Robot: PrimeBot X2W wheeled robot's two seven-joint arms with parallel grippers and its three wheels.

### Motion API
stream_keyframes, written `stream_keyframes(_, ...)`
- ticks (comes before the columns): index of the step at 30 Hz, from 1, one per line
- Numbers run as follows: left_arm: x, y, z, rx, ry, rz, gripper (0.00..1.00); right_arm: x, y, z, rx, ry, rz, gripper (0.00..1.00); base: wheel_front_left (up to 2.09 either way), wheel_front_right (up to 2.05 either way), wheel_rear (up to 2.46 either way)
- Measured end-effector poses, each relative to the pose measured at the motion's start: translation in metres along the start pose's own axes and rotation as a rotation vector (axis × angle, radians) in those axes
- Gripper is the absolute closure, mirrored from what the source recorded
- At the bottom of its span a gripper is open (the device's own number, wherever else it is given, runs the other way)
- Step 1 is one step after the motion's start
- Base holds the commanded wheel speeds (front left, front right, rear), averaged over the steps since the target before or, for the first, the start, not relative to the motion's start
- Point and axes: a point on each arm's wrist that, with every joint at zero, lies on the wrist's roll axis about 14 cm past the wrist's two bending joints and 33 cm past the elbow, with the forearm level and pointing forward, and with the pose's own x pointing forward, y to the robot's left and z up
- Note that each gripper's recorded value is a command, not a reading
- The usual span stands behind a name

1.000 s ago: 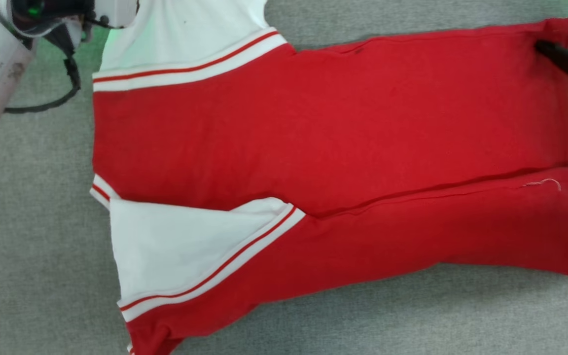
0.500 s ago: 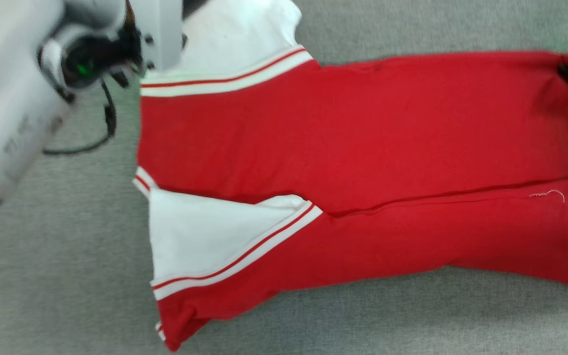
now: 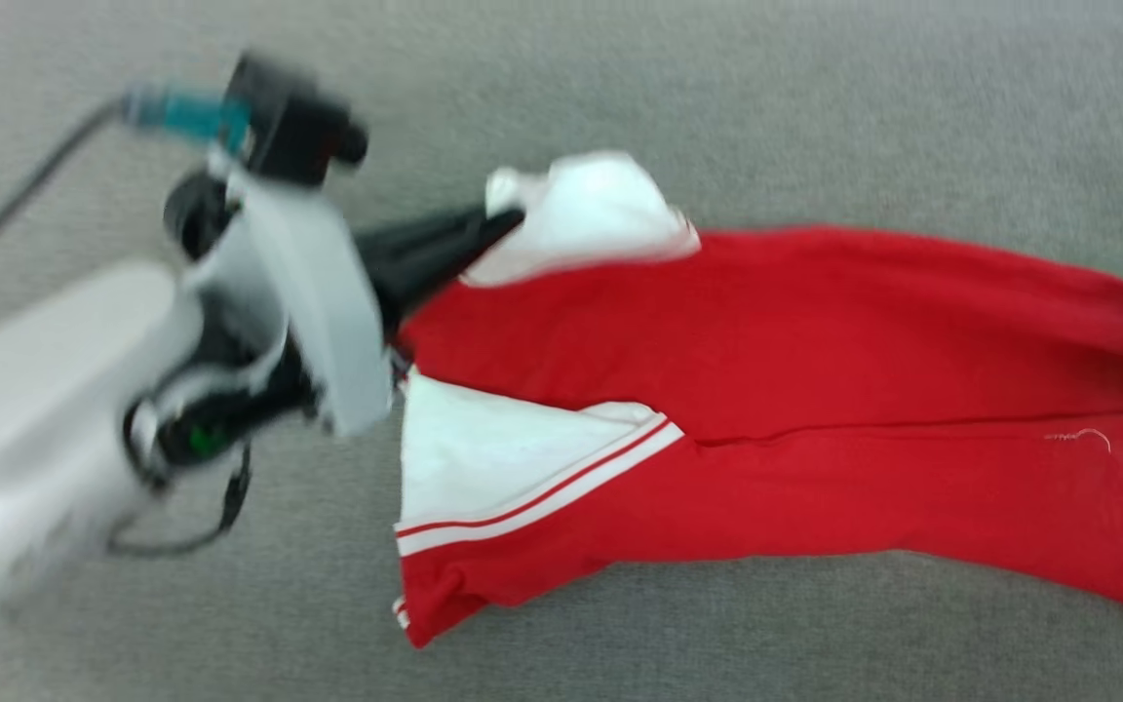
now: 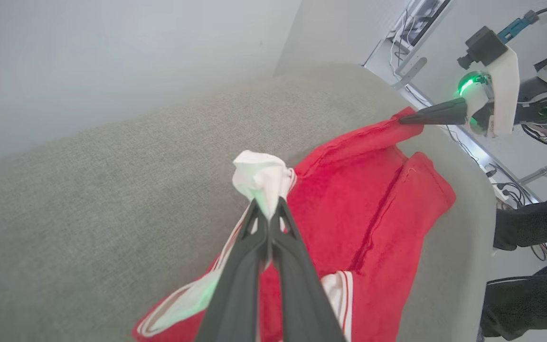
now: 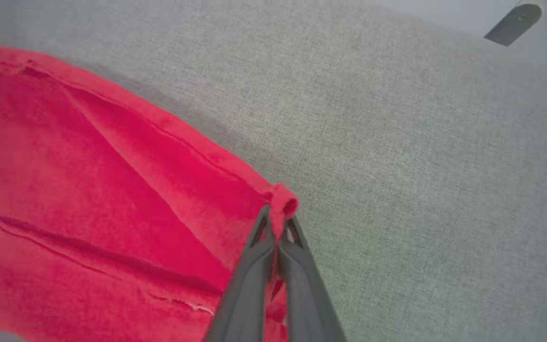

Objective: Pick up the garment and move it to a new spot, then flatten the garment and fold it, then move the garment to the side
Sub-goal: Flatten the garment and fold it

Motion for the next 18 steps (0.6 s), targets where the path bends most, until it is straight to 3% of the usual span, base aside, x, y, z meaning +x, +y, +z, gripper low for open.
stream_keyframes(8,-0.061,-0.027,-0.024,-0.033,-0.131,0.023,1.0,-0.025,0.014,-0.01,0.0,-0.037,0.031,1.0,0.0,0.0,0.0)
stream_keyframes(18,-0.086,-0.042,-0.07,-0.138,-0.149,0.084,1.0,-0.033,0.022,-0.042,0.065,-0.008,0.037,1.0,0.0,0.0,0.0)
